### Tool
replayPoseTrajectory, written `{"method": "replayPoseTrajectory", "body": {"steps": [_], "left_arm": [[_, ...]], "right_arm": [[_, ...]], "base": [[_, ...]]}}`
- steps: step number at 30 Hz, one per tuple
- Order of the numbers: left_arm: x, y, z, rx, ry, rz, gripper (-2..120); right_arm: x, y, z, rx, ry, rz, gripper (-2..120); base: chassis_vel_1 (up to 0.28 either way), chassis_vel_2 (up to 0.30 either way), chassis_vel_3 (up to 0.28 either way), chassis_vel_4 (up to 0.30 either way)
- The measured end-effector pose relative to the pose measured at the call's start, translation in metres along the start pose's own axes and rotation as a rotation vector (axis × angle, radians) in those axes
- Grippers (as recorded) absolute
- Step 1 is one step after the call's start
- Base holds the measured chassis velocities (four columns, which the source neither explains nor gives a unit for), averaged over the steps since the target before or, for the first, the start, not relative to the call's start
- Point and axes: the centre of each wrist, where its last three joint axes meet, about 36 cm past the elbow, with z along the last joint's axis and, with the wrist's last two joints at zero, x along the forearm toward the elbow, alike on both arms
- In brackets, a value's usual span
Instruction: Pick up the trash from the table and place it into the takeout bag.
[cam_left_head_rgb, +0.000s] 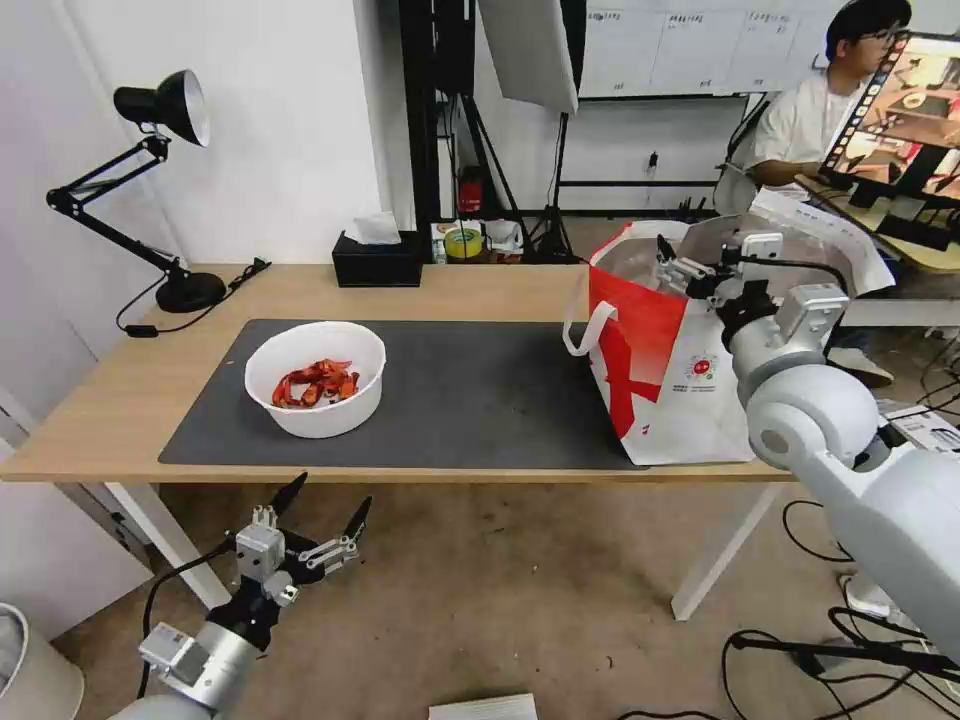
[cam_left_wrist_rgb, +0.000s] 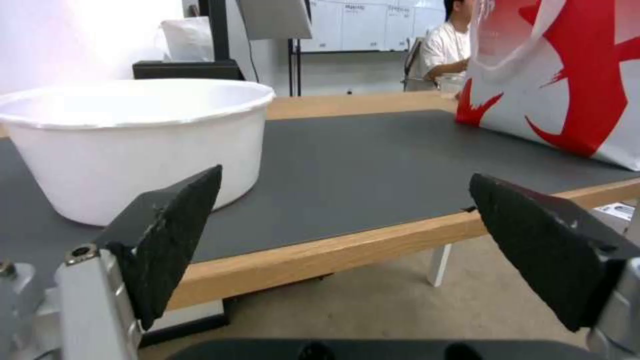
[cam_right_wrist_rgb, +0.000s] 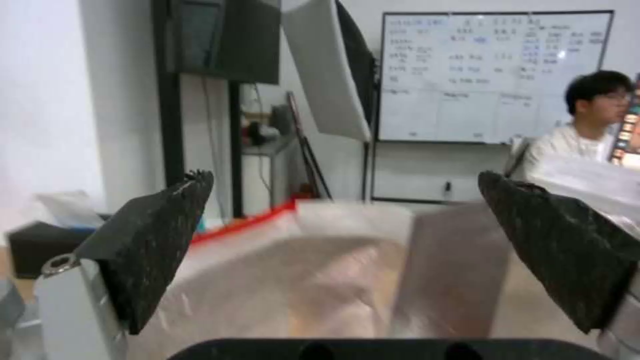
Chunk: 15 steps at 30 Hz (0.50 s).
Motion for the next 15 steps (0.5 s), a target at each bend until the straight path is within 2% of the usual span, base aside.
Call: {"method": "replayPoseTrajectory", "body": {"steps": [7, 8, 11, 12, 15], "left_arm": [[0.002, 0.000, -0.003, -0.004, -0.005, -0.007, 100], [0.002, 0.001, -0.003, -0.005, -0.006, -0.011, 100], [0.002, 0.001, -0.004, -0.005, -0.007, -0.013, 100], [0.003, 0.001, -0.004, -0.005, -0.010, -0.016, 100], [0.002, 0.000, -0.004, -0.004, -0.014, -0.018, 100]], "right_arm": [[0.014, 0.013, -0.010, -0.053, -0.018, -0.091, 100], [0.025, 0.018, -0.010, -0.070, -0.015, -0.142, 100], [0.034, 0.022, -0.008, -0.078, -0.009, -0.175, 100], [0.048, 0.029, -0.004, -0.092, 0.001, -0.225, 100], [0.065, 0.038, 0.000, -0.113, 0.015, -0.277, 100]], "base": [[0.000, 0.000, 0.000, 0.000], [0.000, 0.000, 0.000, 0.000], [0.000, 0.000, 0.000, 0.000], [0.000, 0.000, 0.000, 0.000], [0.000, 0.000, 0.000, 0.000]]}}
